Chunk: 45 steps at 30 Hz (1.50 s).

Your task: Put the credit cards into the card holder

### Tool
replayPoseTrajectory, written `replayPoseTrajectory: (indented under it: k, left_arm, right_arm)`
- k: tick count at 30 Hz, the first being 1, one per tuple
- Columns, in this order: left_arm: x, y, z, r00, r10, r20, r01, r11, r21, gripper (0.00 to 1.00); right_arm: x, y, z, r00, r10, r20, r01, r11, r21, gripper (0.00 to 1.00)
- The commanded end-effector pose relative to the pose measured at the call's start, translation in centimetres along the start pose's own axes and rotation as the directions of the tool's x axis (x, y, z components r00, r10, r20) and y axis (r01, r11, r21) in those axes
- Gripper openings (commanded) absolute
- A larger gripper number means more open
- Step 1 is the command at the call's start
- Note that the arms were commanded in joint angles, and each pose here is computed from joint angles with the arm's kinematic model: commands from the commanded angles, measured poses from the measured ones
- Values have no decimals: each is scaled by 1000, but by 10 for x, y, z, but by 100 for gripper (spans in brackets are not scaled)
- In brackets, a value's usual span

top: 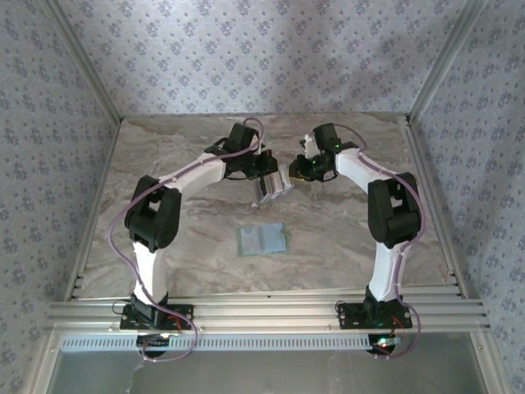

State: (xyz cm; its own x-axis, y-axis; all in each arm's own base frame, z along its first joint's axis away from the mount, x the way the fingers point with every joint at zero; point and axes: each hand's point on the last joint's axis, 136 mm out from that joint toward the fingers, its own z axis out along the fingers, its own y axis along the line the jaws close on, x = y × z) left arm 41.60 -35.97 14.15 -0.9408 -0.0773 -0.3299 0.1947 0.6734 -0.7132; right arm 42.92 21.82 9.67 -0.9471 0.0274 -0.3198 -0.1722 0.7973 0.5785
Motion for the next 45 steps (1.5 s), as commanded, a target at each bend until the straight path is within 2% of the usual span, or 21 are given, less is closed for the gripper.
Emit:
replayPoseTrajectory:
  k: [1,11,28,35,39,45]
  left_arm:
    - [-6,-17,5,1000,-1,-23,2,998,70,2]
    - [-3,-3,31,997,-28,-68,33,997,72,3]
    - [9,17,51,993,-43,-109,48,998,42,4]
    - [12,22,55,992,-42,-116,44,999,22,4]
    - [12,25,57,992,-41,-118,42,999,10,4]
    - [14,28,59,991,-41,-124,42,999,2,4]
  right_arm:
    - [6,4,0,999,28,-22,-29,998,-64,22]
    - [2,5,-1,999,50,-16,-51,993,-103,21]
    - [1,7,-7,998,67,-5,-67,988,-142,5]
    - [-1,9,-13,998,67,7,-66,987,-149,4]
    - [-1,9,-15,997,70,10,-68,986,-151,4]
    - [-3,13,-18,997,81,14,-77,980,-186,16]
